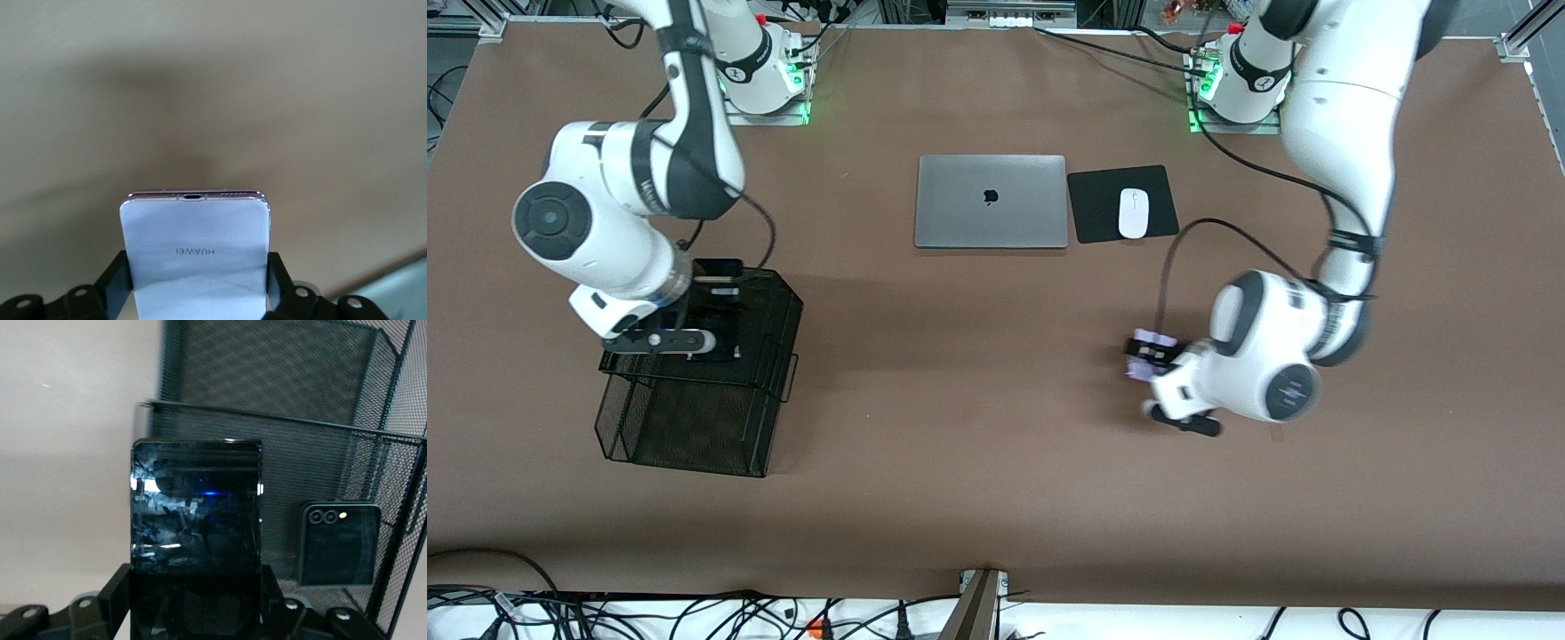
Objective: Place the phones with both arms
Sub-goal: 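Carry the tall phone into the basket while the left gripper carries the white phone, then release the tall phone in the basket while the left gripper sets down the white phone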
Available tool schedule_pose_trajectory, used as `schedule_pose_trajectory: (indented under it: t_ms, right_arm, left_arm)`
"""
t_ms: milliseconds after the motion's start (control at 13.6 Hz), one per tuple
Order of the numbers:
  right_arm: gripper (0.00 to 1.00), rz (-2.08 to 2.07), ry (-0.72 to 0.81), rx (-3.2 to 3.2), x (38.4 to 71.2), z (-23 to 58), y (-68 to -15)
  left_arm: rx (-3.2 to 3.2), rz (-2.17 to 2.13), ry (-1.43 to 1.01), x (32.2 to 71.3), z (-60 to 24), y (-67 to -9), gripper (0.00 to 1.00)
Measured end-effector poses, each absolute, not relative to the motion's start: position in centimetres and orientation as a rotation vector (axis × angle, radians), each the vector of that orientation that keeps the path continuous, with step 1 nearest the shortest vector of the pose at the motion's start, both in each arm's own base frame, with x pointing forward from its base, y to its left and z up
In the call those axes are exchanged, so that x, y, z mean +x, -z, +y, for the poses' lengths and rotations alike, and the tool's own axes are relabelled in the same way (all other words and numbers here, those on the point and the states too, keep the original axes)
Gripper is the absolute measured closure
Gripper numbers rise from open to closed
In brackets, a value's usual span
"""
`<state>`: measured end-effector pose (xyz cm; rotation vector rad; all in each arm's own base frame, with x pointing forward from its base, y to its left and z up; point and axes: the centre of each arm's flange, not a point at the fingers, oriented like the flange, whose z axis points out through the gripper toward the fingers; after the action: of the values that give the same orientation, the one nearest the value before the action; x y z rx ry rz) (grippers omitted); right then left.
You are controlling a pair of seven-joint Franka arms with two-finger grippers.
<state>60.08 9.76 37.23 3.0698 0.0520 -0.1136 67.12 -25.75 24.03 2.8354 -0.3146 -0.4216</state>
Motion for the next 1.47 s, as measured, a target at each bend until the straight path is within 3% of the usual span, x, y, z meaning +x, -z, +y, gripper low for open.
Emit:
schedule_pose_trajectory:
  t_ms: [367, 440, 587, 807, 1101, 1468]
  right_arm:
    - [0.21, 0.036, 0.104, 3.050, 58.9, 9.3, -32.4]
    - [0.16, 0.026, 0.105, 3.055, 59.0, 9.4, -32.1]
    - [0.00, 0.018, 0.096, 3.060, 59.2, 9.5, -32.2]
    - [0.00, 0.024, 0.065, 3.066, 60.0, 9.8, -33.8]
    - [0.00, 0.041, 0.125, 3.090, 61.9, 11.8, -41.5]
    - [0.00, -0.040, 0.057, 3.115, 61.8, 18.3, -48.5]
  left_arm:
    - [2.900, -0.169, 0.210, 61.7, -40.8, -19.6, 0.17]
    - [2.899, -0.169, 0.160, 60.6, -42.9, -18.2, 0.16]
    - [2.893, -0.163, 0.085, 59.4, -45.1, -16.4, 0.03]
    - [2.897, -0.138, 0.065, 60.5, -44.2, -17.8, 0.00]
    - [3.006, -0.092, 0.191, 63.8, -37.6, -24.8, 0.00]
    - [3.211, -0.243, 0.218, 65.4, -24.6, -42.1, 0.00]
